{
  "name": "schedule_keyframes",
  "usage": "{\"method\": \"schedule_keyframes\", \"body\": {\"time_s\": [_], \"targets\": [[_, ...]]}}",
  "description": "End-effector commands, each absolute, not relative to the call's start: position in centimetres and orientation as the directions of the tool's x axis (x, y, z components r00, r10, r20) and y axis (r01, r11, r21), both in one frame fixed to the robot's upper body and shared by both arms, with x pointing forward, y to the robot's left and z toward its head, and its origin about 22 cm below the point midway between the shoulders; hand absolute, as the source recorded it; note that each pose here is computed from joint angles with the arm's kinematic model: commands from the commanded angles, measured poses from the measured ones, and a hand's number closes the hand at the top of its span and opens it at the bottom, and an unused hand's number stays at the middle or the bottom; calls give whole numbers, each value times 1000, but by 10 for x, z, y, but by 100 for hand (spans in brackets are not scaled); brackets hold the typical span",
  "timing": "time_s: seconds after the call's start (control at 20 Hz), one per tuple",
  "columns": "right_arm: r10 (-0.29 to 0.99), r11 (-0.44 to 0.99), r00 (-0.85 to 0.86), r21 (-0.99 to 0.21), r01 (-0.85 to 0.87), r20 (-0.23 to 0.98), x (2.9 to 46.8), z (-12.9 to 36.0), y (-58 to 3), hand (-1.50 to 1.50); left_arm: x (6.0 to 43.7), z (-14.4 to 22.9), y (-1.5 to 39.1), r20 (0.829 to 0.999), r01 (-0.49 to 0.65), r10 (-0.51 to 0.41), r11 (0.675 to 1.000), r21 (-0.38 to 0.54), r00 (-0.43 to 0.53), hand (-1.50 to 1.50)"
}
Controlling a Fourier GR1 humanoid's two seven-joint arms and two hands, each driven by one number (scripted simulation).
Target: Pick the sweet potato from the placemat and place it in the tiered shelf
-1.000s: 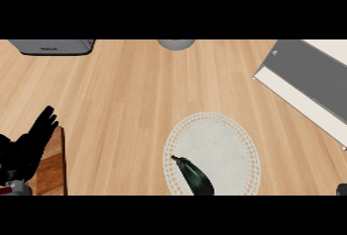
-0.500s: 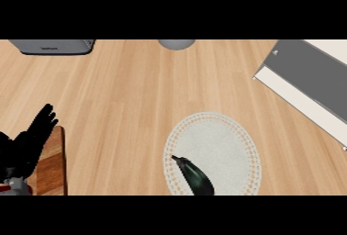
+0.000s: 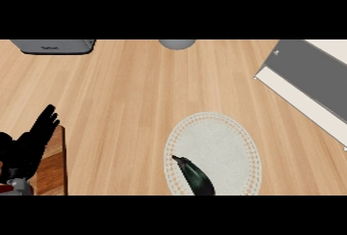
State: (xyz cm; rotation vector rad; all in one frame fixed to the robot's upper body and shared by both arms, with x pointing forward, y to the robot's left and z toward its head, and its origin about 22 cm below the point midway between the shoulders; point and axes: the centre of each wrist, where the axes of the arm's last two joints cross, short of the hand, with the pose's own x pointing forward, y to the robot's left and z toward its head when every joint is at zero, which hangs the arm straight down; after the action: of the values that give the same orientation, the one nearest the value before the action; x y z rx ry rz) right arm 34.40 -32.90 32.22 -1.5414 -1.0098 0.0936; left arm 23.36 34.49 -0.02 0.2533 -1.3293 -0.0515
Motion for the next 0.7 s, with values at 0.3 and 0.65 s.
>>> {"method": "schedule_keyframes", "body": {"time_s": [0.3, 0.65], "targets": [[532, 89, 700, -854, 513, 476, 348, 290, -372, -150, 225, -5, 369, 958, -116, -182, 970, 211, 223, 0], [586, 121, 626, -819, 562, 515, 354, 270, -390, -150, 235, 2, 337, 962, -114, -156, 976, 184, 223, 0]]}}
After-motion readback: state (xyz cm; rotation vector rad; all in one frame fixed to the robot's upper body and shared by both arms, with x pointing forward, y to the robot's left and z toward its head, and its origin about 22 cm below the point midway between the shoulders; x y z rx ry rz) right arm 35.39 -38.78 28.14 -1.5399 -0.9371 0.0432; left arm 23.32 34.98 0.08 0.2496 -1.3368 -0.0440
